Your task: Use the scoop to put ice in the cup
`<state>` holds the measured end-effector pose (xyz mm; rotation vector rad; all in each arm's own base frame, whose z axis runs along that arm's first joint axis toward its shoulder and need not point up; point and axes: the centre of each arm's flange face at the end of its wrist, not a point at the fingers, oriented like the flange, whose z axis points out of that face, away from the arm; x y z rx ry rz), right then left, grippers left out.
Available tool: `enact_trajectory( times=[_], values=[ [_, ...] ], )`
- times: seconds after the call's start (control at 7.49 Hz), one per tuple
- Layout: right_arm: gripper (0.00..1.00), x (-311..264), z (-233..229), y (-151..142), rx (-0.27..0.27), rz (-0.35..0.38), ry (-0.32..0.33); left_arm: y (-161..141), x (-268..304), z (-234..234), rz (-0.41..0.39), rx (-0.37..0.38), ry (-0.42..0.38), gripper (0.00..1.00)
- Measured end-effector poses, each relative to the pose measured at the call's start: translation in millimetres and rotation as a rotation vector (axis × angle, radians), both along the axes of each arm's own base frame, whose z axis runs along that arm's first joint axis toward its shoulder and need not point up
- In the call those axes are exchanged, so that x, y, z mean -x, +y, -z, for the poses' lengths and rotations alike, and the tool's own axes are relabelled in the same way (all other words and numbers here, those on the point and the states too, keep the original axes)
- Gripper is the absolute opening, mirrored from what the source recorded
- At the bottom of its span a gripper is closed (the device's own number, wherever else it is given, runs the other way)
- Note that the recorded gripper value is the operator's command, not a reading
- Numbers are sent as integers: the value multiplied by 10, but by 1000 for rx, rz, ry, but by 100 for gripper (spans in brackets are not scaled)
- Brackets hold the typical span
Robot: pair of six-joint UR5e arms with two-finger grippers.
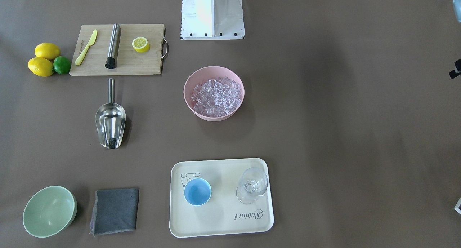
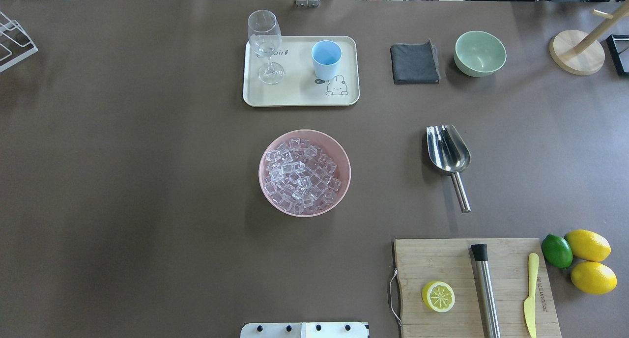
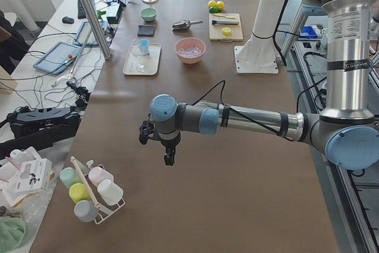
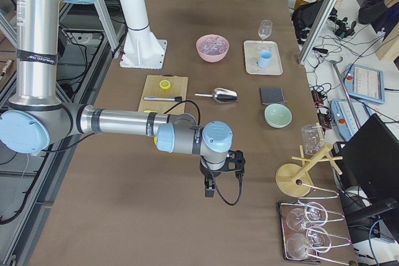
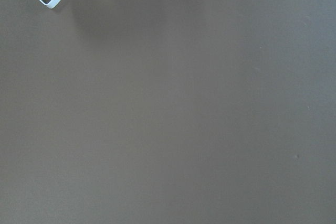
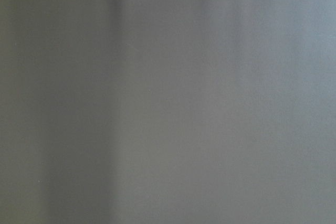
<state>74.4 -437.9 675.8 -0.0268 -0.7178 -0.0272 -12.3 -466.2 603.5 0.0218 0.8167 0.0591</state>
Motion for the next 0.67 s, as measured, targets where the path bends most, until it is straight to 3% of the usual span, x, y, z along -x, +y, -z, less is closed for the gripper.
enact_trajectory(
  times=[0.67],
  values=[
    [100,2,10,-10,-3,1,0,216,117,-122,20,24,1,98]
  ],
)
